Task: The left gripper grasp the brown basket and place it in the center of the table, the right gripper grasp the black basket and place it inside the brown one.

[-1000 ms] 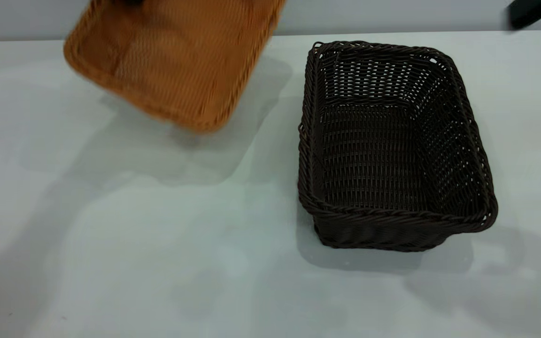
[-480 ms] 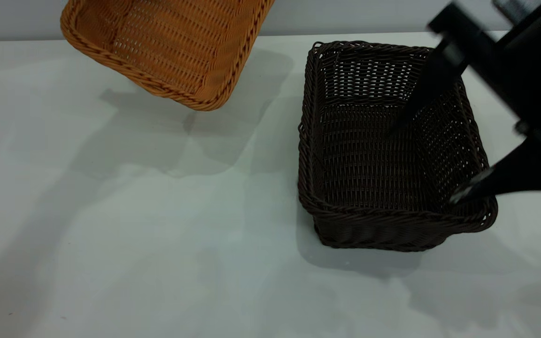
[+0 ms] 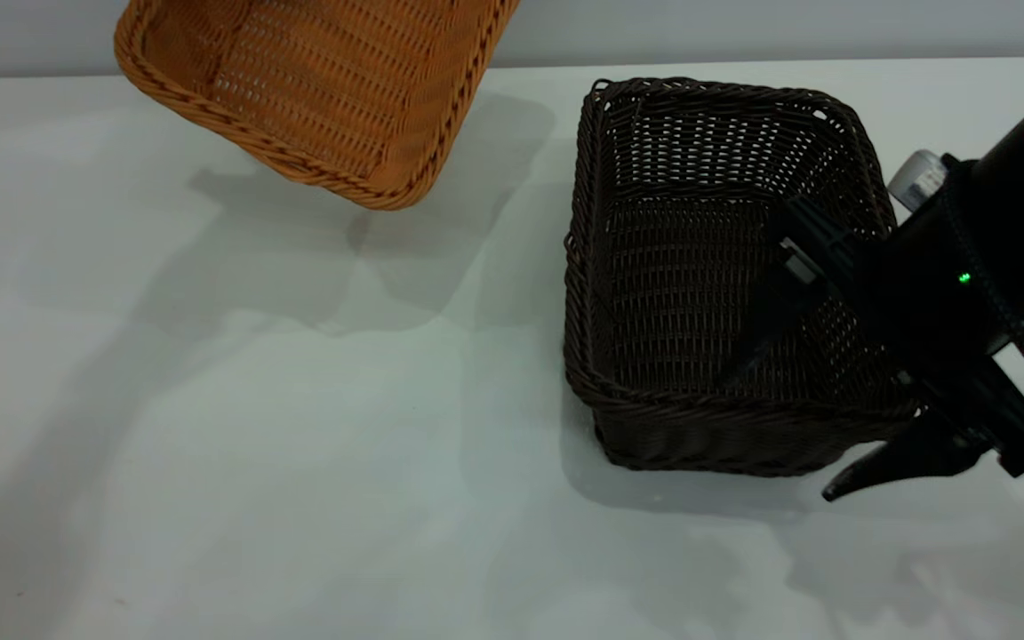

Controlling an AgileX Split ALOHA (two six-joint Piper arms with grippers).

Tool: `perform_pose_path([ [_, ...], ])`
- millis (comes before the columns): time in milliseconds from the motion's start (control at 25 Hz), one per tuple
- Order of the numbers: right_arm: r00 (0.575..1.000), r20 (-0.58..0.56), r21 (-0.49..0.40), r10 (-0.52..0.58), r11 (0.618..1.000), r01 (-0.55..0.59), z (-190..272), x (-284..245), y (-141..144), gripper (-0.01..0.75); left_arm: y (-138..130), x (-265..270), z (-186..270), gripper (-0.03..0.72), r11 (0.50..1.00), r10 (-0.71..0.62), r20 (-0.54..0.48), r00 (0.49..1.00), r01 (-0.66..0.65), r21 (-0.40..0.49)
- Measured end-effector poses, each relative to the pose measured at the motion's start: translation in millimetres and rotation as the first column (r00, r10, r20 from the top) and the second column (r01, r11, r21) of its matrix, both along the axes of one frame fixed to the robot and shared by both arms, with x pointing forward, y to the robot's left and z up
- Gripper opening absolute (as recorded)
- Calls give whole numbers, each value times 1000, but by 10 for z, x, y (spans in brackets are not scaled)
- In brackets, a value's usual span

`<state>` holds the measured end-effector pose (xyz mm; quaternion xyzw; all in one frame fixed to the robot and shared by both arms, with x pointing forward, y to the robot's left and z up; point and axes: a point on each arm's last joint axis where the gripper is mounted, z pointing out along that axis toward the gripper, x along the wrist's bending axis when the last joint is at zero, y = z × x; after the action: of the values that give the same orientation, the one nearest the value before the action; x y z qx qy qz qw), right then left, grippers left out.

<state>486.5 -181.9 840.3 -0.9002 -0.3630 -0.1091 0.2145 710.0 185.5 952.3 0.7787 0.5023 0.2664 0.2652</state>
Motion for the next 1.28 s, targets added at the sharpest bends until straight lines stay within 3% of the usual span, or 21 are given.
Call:
perform_pose_path([
  [320, 998, 44, -13, -33, 999, 34, -105, 161, 25, 592, 0, 2, 2, 80, 1000, -3, 3, 1000, 3, 2],
  [600, 995, 91, -117, -43, 992, 54, -244, 232, -55, 575, 8, 5, 3, 80, 1000, -5, 6, 1000, 5, 6],
  [760, 984, 171, -187, -42, 979, 75, -234, 345, -108, 468, 87, 21, 1, 80, 1000, 10, 4, 1000, -10, 10],
  [960, 965, 252, -275, -72, 951, 142, -227, 460, -223, 230, 339, 48, 33, 80, 998, 61, -11, 998, -61, 18],
  [1120, 954, 282, -307, -102, 932, 191, -218, 543, -422, 88, 478, 44, 151, 80, 996, 90, 2, 996, -90, 15],
  [1280, 958, 285, -330, -26, 936, 124, -220, 591, -725, 76, 498, 19, 201, 80, 997, 74, -6, 997, -74, 39],
])
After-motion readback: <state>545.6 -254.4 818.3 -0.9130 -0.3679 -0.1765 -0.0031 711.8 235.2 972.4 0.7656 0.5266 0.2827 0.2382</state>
